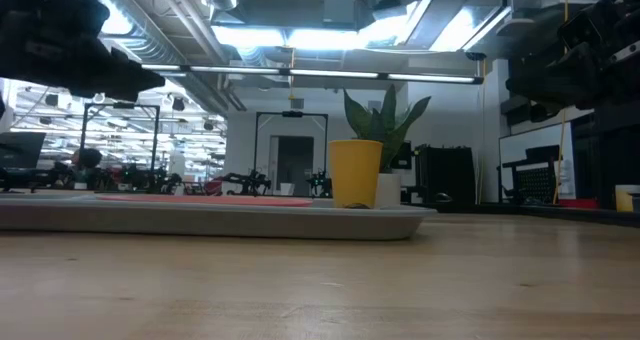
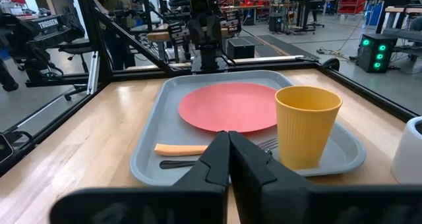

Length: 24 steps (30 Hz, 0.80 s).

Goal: Pick and place plate/cup/fork/spoon on tray
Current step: Return to Home Position

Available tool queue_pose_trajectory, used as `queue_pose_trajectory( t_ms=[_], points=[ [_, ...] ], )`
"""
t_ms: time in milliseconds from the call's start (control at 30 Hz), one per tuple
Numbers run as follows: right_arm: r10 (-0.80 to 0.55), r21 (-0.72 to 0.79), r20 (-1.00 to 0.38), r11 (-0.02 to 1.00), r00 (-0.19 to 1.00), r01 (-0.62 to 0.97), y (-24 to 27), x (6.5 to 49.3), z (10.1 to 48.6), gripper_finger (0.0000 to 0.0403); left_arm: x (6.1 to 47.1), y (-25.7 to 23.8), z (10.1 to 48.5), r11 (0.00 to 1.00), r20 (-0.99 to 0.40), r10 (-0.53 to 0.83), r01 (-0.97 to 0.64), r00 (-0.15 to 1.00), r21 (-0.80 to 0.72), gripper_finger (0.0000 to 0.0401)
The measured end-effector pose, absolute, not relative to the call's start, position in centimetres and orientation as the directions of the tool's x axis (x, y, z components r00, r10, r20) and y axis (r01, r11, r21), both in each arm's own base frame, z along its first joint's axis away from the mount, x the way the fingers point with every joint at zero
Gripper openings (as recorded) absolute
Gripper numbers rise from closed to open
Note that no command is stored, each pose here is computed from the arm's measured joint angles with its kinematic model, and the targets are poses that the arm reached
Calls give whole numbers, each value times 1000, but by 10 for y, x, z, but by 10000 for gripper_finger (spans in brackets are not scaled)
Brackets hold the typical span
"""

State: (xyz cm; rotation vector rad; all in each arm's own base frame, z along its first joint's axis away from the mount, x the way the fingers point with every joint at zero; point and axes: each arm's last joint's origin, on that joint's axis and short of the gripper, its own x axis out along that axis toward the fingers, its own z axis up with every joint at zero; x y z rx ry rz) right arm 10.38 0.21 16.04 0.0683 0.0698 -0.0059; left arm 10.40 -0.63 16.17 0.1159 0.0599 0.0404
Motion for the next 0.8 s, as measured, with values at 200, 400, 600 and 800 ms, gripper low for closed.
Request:
queue_pose_trajectory(
  t_ms=[200,400,600,800],
  points=[
    [-4,68,-70,998,998,8,2,104,160,11,104,-6,162,992,-57,44,-37,997,117,18],
    [-3,70,-27,998,1000,5,2,101,164,11,104,-6,162,992,-56,44,-37,997,117,9],
    [-4,72,31,997,1000,1,2,97,169,11,104,-6,162,992,-56,44,-37,997,117,1],
    [-4,72,37,997,999,1,2,97,169,11,104,-6,162,992,-56,44,-37,997,117,9]
  ],
)
